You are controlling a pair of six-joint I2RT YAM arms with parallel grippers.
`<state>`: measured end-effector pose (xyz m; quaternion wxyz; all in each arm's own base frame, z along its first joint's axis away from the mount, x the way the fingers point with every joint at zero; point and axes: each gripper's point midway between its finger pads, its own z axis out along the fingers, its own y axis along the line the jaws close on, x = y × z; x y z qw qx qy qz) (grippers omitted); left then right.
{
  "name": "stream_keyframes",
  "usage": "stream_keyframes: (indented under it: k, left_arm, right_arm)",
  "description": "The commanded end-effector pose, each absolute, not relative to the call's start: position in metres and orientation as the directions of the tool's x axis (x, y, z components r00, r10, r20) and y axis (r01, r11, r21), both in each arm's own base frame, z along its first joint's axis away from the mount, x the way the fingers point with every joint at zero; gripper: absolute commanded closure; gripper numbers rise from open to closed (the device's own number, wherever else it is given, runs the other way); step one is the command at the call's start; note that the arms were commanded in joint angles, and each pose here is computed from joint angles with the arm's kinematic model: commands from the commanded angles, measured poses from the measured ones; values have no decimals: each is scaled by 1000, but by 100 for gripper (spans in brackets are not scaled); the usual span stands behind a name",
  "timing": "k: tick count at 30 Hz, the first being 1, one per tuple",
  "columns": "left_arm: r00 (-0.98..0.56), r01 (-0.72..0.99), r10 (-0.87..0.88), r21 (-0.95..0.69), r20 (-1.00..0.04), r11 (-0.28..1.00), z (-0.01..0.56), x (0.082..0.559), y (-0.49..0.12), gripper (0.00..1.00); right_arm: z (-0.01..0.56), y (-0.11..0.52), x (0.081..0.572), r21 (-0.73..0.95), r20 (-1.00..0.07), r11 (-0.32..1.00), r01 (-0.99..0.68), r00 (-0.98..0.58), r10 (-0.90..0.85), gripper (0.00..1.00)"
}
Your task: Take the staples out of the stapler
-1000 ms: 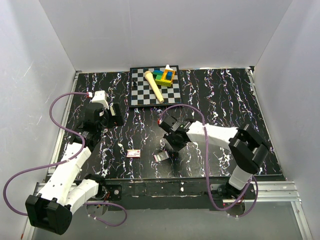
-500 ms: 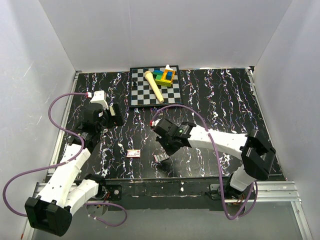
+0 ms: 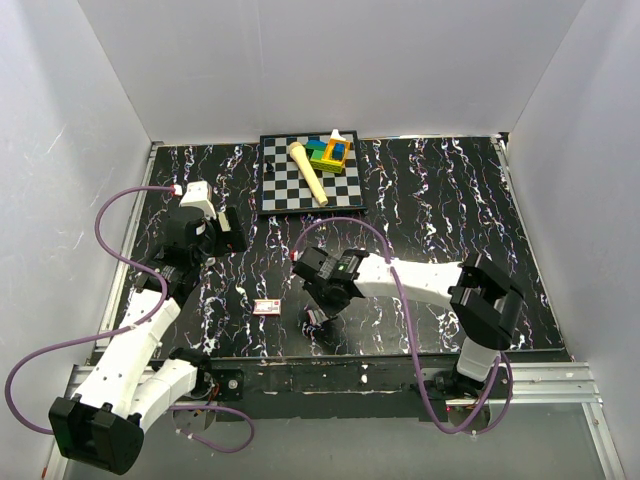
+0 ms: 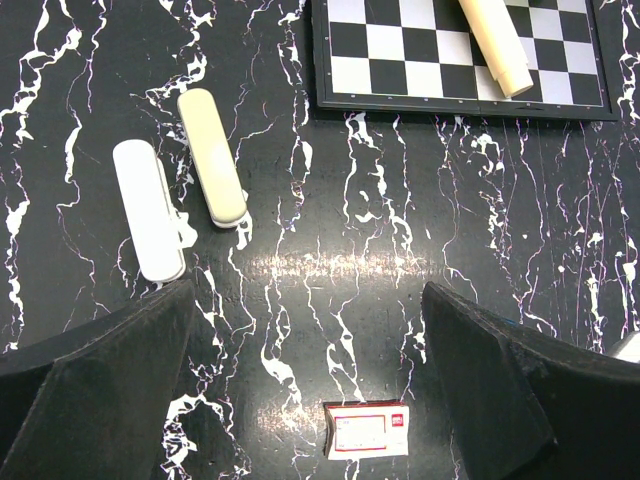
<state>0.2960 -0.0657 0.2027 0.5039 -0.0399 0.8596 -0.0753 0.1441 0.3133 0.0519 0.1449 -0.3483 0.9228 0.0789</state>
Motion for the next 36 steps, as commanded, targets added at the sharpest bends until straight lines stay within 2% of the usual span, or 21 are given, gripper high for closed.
stream_keyframes:
  k: [1, 23, 36]
  left_arm:
    - [-459, 13, -155, -182, -875, 983, 217, 296, -65, 2]
    - [-471, 15, -149, -177, -869, 984, 213, 296, -66, 2]
    - [-477, 18, -150, -181, -866, 983, 212, 297, -67, 2]
  right_arm:
    - [61, 332, 150, 63, -369, 756, -651, -720, -588, 86]
    - [47, 340, 151, 55, -356, 766, -640, -730, -584, 83]
    - [61, 337, 155, 42, -382, 775, -631, -727, -571, 61]
